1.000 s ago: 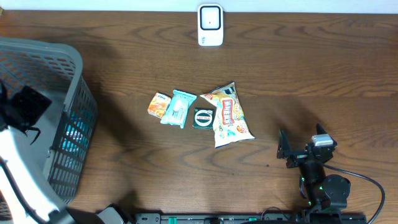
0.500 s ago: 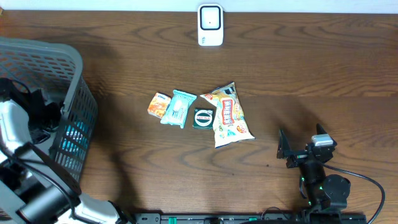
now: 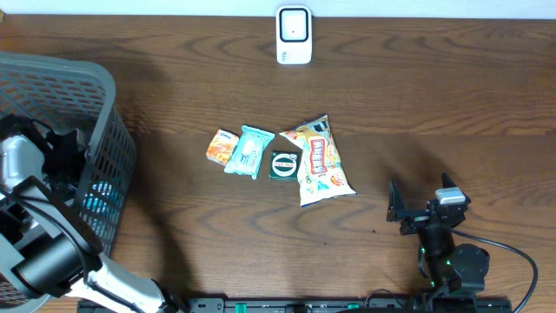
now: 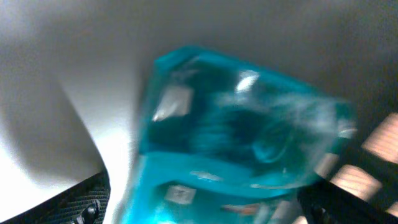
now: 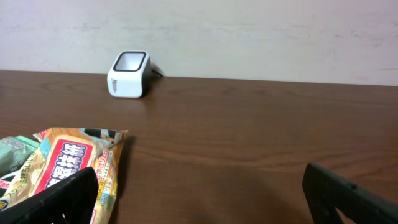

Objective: Scan the item barcode
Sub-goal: 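Reach the left gripper into the basket and grasp the teal Listerine bottle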

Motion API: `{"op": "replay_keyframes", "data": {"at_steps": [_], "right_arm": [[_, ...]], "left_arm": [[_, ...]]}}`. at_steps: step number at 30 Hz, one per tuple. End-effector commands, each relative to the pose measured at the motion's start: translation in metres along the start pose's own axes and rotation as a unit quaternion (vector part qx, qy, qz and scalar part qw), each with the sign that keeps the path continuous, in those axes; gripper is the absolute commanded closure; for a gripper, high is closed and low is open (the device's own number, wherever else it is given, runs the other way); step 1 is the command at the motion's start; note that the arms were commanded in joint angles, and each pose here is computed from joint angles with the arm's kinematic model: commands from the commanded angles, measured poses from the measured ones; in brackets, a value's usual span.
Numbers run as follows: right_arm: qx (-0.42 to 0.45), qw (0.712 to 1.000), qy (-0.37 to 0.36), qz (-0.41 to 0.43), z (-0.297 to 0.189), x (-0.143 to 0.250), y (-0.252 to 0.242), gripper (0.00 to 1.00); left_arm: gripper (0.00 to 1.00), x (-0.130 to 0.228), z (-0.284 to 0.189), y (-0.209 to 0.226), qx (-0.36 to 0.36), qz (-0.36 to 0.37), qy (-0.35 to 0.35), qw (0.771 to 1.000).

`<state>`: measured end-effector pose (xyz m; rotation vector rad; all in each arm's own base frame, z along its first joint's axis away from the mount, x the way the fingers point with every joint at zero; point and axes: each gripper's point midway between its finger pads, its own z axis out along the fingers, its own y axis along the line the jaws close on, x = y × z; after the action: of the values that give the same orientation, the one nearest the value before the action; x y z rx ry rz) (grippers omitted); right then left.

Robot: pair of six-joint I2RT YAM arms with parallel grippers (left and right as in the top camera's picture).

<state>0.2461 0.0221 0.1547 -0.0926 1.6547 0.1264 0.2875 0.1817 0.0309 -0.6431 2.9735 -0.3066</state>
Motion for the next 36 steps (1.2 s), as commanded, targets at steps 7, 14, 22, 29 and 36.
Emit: {"op": "replay_keyframes", "data": {"at_steps": [7, 14, 22, 29, 36], "right_arm": [[-0.003, 1.0, 0.001, -0.006, 0.0, 0.001, 0.002, 0.01], [-0.003, 1.0, 0.001, -0.006, 0.0, 0.001, 0.002, 0.01], [-0.003, 1.0, 0.001, -0.006, 0.0, 0.001, 0.002, 0.01], [-0.002, 1.0, 0.001, -0.006, 0.0, 0.001, 0.002, 0.01], [-0.002, 1.0, 0.001, -0.006, 0.0, 0.001, 0.002, 0.01]], "left_arm": [[0.02, 0.042, -0.008, 0.097, -0.292, -0.158, 0.075, 0.94], [0.02, 0.033, 0.006, 0.075, -0.219, -0.209, 0.05, 0.952], [0.02, 0.045, 0.019, 0.05, -0.15, -0.237, 0.073, 0.957], [0.02, 0.058, 0.043, 0.043, -0.126, -0.253, 0.074, 0.956], [0.33, 0.074, 0.054, 0.043, -0.131, -0.255, 0.089, 0.954]]}}
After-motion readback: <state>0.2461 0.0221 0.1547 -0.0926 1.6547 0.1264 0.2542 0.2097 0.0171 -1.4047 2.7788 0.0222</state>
